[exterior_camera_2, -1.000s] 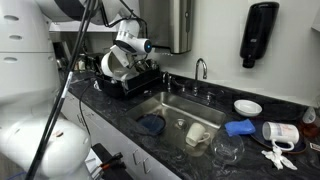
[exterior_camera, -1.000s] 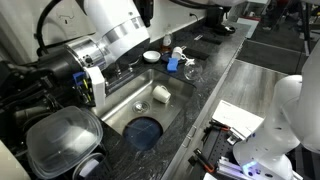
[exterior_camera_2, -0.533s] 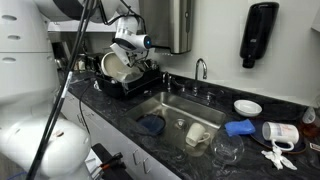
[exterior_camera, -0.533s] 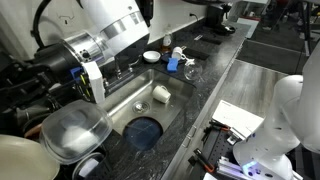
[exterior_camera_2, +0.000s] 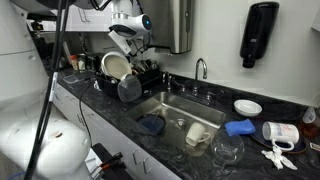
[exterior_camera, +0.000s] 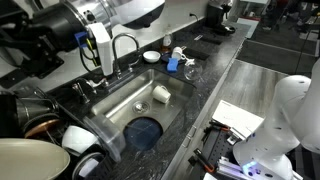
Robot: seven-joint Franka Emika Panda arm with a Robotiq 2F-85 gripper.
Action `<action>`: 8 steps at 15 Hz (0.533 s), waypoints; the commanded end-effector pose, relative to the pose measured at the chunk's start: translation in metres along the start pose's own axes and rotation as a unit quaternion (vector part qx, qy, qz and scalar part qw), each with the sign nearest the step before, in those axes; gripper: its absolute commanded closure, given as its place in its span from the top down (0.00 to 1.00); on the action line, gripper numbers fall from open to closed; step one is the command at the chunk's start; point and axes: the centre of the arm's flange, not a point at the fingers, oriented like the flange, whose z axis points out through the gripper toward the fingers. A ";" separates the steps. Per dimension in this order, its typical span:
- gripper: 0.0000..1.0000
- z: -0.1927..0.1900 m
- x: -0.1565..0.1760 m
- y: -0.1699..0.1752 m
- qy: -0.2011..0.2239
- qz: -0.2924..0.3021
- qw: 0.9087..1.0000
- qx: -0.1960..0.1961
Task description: Put the white plate on the dish rack
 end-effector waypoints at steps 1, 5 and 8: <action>1.00 -0.028 -0.006 -0.018 -0.013 0.006 0.999 -0.048; 1.00 -0.052 -0.012 -0.024 -0.026 0.025 0.994 -0.103; 1.00 -0.066 -0.018 -0.020 -0.045 0.056 0.985 -0.157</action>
